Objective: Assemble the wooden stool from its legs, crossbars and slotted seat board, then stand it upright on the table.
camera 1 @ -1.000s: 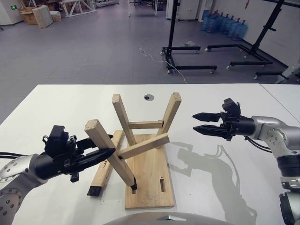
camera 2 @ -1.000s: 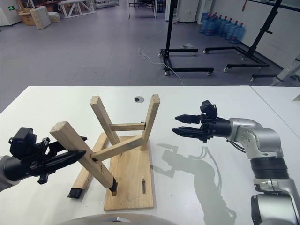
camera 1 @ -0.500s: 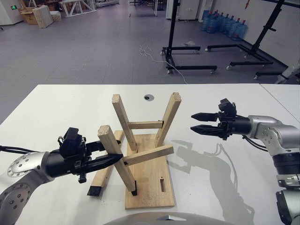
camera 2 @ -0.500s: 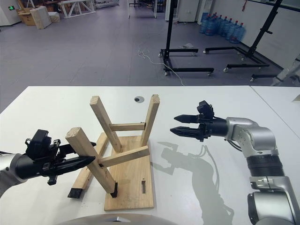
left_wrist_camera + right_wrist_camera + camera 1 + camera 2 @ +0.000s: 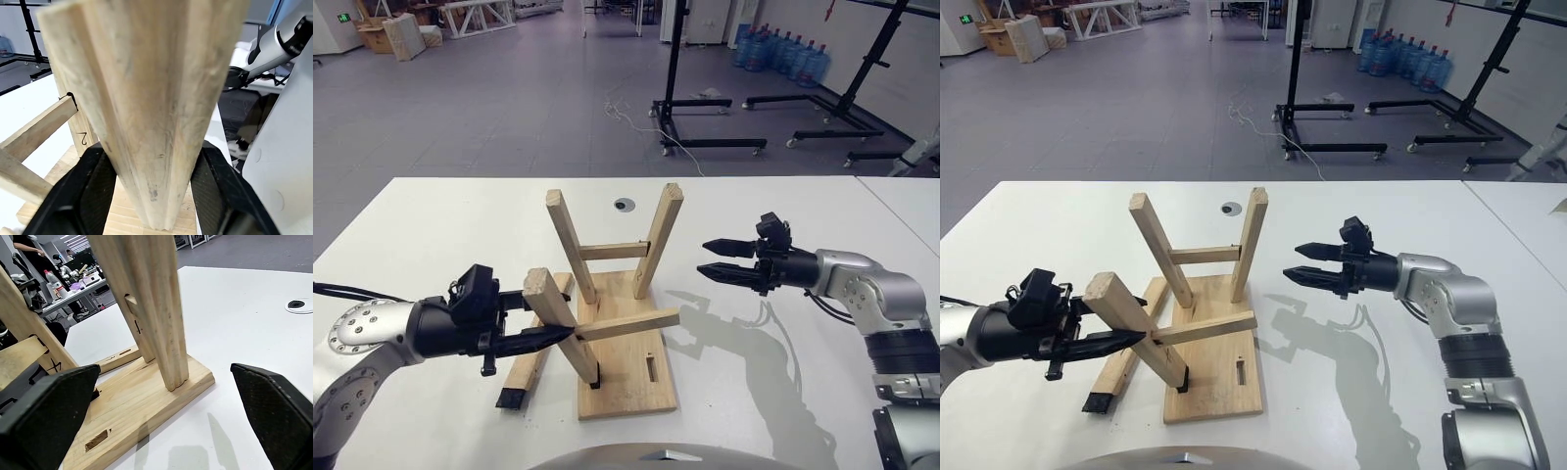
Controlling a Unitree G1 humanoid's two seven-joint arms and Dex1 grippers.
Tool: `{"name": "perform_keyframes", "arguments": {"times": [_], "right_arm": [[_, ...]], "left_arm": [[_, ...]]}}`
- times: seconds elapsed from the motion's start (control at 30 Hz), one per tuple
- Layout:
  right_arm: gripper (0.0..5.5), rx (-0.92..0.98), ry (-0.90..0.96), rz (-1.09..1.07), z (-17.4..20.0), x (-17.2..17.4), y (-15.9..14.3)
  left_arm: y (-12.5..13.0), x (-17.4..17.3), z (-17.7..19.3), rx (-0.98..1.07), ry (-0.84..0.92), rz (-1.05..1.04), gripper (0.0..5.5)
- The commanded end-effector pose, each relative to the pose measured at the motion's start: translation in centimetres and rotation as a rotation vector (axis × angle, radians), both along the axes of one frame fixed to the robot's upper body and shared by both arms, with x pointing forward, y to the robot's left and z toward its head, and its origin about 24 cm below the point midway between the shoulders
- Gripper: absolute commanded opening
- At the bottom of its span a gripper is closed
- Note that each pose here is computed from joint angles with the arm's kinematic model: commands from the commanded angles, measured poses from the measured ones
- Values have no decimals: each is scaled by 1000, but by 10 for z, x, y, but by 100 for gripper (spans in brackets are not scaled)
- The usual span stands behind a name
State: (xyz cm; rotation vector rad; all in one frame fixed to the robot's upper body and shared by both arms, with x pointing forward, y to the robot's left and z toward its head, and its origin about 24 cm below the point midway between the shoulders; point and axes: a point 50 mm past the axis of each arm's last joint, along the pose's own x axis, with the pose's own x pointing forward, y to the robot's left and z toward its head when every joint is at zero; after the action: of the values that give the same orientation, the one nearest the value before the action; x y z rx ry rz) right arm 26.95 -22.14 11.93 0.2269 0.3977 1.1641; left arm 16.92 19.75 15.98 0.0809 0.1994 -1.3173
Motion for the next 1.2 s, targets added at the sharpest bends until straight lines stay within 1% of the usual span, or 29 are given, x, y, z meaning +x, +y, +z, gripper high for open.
{"name": "perform_keyframes", "arguments": {"times": [0.03,0.13,0.33,0.47,0.63,0.67,0.73,0.83,0.87,0.97,1.0,1.07,1.2], "right_arm": [[491,9,-15,-19,2,-3,0],[491,9,-18,-24,2,-3,0],[491,12,-16,-33,1,-4,2],[491,9,-19,-41,-1,-4,2],[491,17,-14,-46,-2,-4,5],[491,19,-11,-47,-2,-5,5],[491,27,-8,-55,-4,-4,7],[491,37,-7,-70,-5,-3,8],[491,40,-8,-75,-6,-3,9],[491,45,-12,-97,-6,-4,6],[491,45,-12,-105,-7,-5,5],[491,44,-11,-127,-9,-7,3],[491,59,9,-160,-13,-18,-1]], "left_arm": [[10,2,-12,192,31,114,207],[7,-6,-14,209,40,110,207],[-2,-24,-37,296,31,83,207],[2,-31,-51,346,64,105,207],[9,-23,-57,384,70,138,206],[11,-20,-57,385,68,148,243],[16,-10,-55,392,53,184,262],[23,7,-51,395,2,266,310],[24,9,-49,392,-11,281,318],[24,4,-46,391,-19,304,354],[26,1,-47,401,-18,324,373],[31,-3,-49,429,-13,423,397],[33,-12,-53,412,73,646,453]]}}
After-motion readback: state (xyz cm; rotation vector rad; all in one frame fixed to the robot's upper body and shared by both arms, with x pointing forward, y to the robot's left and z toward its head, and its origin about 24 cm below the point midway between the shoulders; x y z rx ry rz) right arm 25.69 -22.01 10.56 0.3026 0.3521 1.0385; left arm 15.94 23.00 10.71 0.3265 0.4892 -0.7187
